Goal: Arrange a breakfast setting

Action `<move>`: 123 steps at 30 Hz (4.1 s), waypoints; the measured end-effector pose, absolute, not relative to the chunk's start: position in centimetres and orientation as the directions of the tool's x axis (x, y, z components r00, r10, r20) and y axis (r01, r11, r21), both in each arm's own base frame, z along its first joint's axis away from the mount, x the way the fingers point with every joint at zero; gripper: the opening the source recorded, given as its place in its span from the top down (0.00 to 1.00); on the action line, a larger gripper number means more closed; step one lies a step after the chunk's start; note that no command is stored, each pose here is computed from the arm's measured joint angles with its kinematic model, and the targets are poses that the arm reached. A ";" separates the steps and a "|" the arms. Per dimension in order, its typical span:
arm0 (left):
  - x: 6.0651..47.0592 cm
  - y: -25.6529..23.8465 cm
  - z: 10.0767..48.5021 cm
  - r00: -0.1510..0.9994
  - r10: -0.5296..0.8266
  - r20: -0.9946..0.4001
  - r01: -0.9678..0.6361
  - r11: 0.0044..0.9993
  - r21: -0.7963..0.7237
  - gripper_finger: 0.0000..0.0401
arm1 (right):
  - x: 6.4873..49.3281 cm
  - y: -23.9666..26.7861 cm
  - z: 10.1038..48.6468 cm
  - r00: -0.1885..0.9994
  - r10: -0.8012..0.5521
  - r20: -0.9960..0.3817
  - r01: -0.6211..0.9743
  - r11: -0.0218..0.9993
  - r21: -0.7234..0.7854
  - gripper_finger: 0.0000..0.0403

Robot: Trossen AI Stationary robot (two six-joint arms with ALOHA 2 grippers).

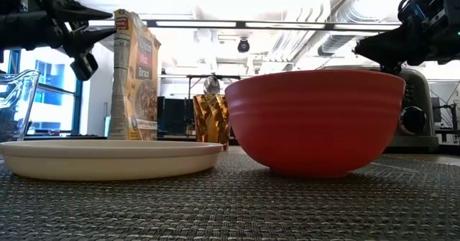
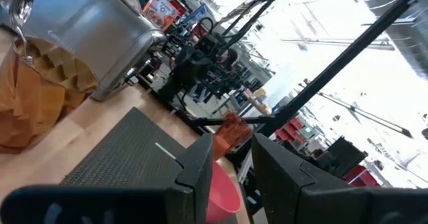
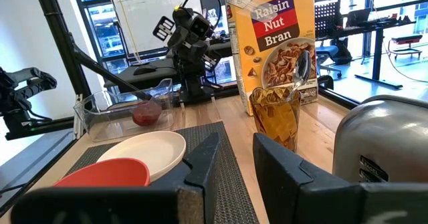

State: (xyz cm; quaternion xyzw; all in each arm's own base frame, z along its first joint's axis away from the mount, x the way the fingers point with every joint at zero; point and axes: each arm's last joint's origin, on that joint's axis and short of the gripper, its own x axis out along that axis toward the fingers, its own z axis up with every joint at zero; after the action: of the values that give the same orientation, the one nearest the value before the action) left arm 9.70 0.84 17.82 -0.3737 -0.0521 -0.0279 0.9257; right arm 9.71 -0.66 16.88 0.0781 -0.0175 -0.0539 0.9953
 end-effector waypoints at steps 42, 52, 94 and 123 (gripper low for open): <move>9.7 0.9 17.5 0.996 0.006 0.086 0.060 0.661 -0.748 0.77 | 9.7 -0.7 16.9 0.994 -0.110 0.026 0.104 0.982 0.157 0.80; 9.7 0.9 17.5 0.996 0.006 0.085 0.059 0.673 -0.737 0.77 | 9.7 -0.7 16.9 0.994 -0.110 0.026 0.105 0.982 0.157 0.79; 9.7 0.7 28.6 0.967 -0.073 0.245 0.194 0.833 -0.517 0.86 | 9.7 -0.7 16.9 0.994 -0.110 0.026 0.105 0.982 0.157 0.79; 21.8 3.4 35.0 0.981 0.191 0.018 -0.184 0.965 -0.187 0.91 | 9.7 -0.7 16.9 0.994 -0.110 0.026 0.104 0.982 0.157 0.79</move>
State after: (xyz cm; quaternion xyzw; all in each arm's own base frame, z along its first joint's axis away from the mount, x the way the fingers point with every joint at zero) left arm 21.76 3.40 35.02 -0.0925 -0.0179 0.0947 0.9910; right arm 9.71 -0.66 16.88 0.0780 -0.0174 -0.0538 0.9954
